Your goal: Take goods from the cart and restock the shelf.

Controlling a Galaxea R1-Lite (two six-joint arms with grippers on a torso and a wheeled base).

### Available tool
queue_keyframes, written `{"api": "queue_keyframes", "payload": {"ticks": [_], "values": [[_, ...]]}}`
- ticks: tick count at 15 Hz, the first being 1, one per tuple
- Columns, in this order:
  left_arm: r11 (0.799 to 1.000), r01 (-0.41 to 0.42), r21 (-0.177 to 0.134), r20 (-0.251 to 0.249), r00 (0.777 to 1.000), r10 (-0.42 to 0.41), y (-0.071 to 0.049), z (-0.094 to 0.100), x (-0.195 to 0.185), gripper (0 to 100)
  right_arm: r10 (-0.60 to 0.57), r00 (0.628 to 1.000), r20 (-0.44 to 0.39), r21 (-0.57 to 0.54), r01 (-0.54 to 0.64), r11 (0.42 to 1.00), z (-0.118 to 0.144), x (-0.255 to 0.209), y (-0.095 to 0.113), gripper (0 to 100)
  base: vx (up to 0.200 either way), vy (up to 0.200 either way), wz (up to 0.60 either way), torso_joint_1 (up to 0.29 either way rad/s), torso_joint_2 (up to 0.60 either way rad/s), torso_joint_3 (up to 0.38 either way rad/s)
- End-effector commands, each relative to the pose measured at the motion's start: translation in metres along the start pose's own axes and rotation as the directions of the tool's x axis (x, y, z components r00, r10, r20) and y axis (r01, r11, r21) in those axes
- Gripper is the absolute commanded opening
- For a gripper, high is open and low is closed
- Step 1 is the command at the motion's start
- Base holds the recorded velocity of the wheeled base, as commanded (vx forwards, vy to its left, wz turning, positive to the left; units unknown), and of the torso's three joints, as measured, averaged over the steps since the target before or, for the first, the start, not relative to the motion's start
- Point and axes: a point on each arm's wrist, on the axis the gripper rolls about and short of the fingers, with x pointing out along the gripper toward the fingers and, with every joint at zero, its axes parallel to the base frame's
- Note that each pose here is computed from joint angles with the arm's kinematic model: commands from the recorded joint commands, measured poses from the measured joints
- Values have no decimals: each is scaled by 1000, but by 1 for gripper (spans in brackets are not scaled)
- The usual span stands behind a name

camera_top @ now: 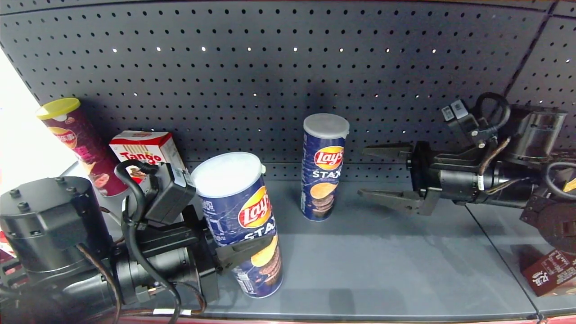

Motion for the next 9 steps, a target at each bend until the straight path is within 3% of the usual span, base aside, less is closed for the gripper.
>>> {"api": "queue_keyframes", "payload": {"ticks": [1, 9], "values": [[1000, -3, 4, 8, 1000, 3, 1, 2, 0, 0, 3, 1000, -24, 31, -3, 1000, -19, 12, -13, 100, 0, 0, 0, 0, 0, 0], [1000, -11, 1, 7, 1000, 11, 3, 2, 1, 0, 20, 999, -40, 56, -17, 998, -46, 38, -34, 100, 0, 0, 0, 0, 0, 0]]}}
